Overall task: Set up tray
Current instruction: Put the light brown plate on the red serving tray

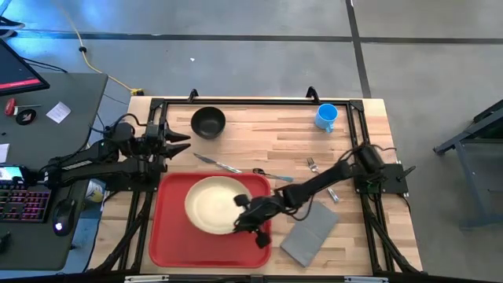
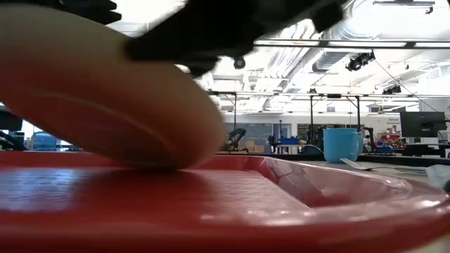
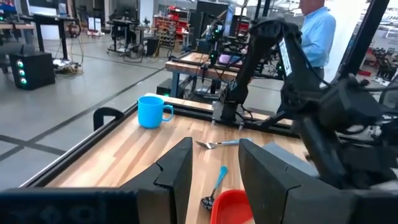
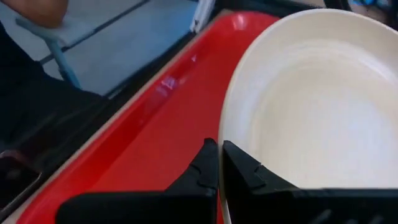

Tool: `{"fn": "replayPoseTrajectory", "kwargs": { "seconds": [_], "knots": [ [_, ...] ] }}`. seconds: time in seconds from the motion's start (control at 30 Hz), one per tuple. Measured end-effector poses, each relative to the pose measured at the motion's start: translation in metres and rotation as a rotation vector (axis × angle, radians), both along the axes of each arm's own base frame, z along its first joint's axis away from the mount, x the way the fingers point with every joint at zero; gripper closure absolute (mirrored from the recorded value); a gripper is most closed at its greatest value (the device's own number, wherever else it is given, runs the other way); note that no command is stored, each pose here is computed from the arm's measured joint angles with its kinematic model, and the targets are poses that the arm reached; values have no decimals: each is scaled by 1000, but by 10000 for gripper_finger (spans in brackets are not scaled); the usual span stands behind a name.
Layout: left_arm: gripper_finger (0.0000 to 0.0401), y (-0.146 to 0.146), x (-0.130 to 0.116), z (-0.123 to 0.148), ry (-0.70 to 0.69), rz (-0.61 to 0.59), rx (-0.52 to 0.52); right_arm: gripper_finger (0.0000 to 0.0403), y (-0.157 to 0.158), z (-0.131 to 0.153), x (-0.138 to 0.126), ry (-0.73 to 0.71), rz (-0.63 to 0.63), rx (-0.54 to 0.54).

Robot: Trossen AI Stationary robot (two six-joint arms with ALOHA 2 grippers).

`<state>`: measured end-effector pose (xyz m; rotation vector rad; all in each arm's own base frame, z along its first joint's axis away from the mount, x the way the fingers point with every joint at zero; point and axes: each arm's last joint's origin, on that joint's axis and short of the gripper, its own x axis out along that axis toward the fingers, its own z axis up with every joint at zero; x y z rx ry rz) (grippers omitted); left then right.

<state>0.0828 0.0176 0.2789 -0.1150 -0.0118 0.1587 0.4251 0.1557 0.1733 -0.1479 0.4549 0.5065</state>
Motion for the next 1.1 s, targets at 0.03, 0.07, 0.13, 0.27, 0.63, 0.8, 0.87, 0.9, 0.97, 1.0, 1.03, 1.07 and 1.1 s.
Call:
{"fn": "replayPoseTrajectory", "kwargs": {
  "seconds": [0.03,0.07,0.13,0.27,0.63,0.8,0.87,0.9,0.97,1.0,1.03,1.07,1.1],
  "knots": [
    [235,0,0,0,-1,0,3,403,2,0,8,5,22,1],
    [235,0,0,0,-1,0,5,403,3,-1,16,12,42,-3],
    [235,0,0,0,0,0,6,403,7,-5,29,52,72,-19],
    [235,0,0,0,4,-3,-1,403,15,-14,48,137,89,-61],
    [236,-1,0,-6,39,-46,-128,403,22,-9,72,36,89,-18],
    [236,-2,-1,-15,133,-41,-172,403,22,-8,73,44,29,-2],
    [236,-2,-1,-17,155,-40,-179,403,22,-10,73,65,-7,1],
    [236,-2,-1,-18,161,-41,-183,403,22,-10,72,76,-20,9],
    [236,-2,-1,-19,173,-53,-193,403,24,-11,71,94,-45,21],
    [236,-3,-1,-20,180,-61,-195,403,25,-11,70,100,-60,24],
    [236,-3,-1,-20,182,-66,-191,403,27,-12,70,106,-72,31],
    [236,-3,-1,-20,182,-73,-183,403,30,-12,69,118,-80,43],
    [236,-3,-1,-20,182,-80,-176,403,31,-12,68,134,-89,62]
  ]
}}
